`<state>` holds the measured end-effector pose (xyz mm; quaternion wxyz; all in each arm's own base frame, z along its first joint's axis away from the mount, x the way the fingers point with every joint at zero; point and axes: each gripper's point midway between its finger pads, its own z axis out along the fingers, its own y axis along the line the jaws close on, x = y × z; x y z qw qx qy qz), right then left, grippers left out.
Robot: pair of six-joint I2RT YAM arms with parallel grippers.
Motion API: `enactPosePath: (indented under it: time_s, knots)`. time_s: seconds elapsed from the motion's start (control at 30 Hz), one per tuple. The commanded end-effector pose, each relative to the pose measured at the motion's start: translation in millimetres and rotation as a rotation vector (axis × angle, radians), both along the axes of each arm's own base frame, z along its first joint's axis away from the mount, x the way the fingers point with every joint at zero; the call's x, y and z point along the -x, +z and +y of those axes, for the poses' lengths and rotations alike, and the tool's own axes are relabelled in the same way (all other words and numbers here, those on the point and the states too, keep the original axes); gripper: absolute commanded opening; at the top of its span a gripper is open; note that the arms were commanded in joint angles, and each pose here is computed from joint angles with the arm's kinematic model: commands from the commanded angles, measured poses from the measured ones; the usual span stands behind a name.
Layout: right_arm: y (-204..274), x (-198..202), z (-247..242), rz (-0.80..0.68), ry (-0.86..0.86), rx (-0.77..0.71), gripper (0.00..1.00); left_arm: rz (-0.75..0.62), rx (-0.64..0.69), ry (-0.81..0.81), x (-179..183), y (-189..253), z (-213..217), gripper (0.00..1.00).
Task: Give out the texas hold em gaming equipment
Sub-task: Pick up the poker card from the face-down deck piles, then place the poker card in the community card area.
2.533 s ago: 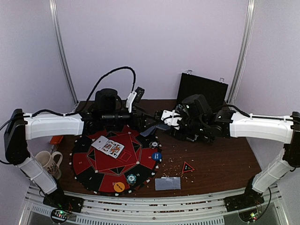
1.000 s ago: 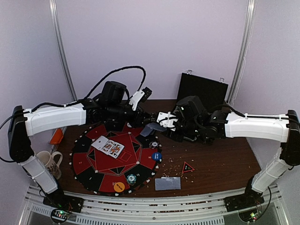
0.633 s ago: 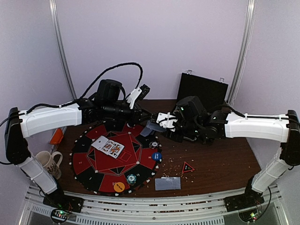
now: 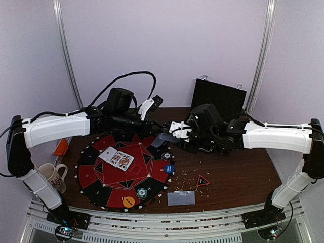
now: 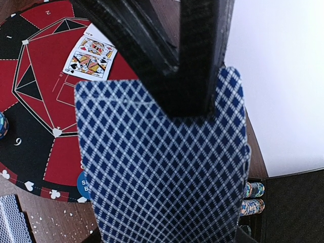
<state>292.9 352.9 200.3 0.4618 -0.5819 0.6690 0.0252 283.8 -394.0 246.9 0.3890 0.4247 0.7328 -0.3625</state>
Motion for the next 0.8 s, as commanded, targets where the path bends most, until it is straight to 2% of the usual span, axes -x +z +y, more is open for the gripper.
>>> enactPosePath:
  time_s: [0.0, 0.2, 0.43, 0.6, 0.77]
  knots:
    - [17.8, -3.3, -3.6, -0.029, -0.036, -0.049, 0.51, -0.039, 0.054, 0.013, 5.9, 27.5, 10.4, 0.0]
    - [8.8, -13.8, -16.2, -0.014, -0.091, -0.047, 0.51, -0.035, 0.141, 0.031, 17.7, 50.6, 20.9, 0.0]
    - [3.2, -22.9, -23.3, -0.001, -0.144, -0.06, 0.51, 0.018, 0.267, 0.144, 18.1, 63.3, 36.2, 0.0]
    - [4.1, -33.3, -35.2, -0.01, -0.232, -0.067, 0.51, 0.103, 0.368, 0.412, 2.9, 49.8, 73.0, 0.0]
    - [4.4, -33.3, -44.5, -0.012, -0.278, -0.07, 0.51, 0.279, 0.459, 0.631, 6.5, -10.0, 112.8, 0.0]
